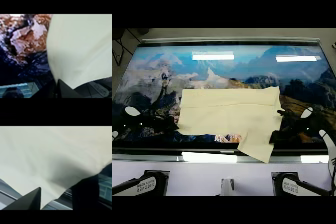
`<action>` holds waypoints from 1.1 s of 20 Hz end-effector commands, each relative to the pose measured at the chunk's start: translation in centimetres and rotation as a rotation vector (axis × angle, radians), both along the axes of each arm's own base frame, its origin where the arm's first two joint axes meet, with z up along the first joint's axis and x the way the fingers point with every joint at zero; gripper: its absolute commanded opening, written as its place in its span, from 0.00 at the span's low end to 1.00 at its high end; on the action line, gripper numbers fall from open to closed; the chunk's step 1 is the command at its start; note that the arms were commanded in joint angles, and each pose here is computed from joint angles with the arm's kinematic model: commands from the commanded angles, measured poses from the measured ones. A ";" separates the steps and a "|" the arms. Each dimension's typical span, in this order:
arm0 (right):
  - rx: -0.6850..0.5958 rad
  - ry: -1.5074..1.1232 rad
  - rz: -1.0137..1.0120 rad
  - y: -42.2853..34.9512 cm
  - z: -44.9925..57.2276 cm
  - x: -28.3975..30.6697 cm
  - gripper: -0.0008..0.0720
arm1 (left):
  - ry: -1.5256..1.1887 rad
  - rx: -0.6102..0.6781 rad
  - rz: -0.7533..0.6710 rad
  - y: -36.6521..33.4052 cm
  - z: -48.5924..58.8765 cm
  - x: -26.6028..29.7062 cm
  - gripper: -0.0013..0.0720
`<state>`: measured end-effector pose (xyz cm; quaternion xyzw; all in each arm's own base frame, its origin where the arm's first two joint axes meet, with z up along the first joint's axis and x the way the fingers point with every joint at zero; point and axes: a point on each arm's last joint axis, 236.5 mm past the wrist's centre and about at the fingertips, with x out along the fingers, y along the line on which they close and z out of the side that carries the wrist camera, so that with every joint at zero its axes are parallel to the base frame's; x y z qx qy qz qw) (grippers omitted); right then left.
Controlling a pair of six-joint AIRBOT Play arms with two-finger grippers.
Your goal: Fold the shirts.
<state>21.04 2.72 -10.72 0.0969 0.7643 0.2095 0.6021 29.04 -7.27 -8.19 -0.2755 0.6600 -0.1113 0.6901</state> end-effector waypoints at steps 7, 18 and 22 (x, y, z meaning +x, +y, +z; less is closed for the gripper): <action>0.001 -0.170 0.011 0.0 0.1 3.4 0.05 | -0.050 0.006 -0.075 0.0 0.6 0.4 0.06; -0.111 -0.760 -0.112 -4.6 14.3 24.9 0.05 | -0.335 0.043 0.044 1.4 10.9 15.6 0.06; -0.061 -0.788 -0.201 -4.7 13.4 29.4 0.05 | -0.302 0.023 0.109 2.0 9.6 20.1 0.06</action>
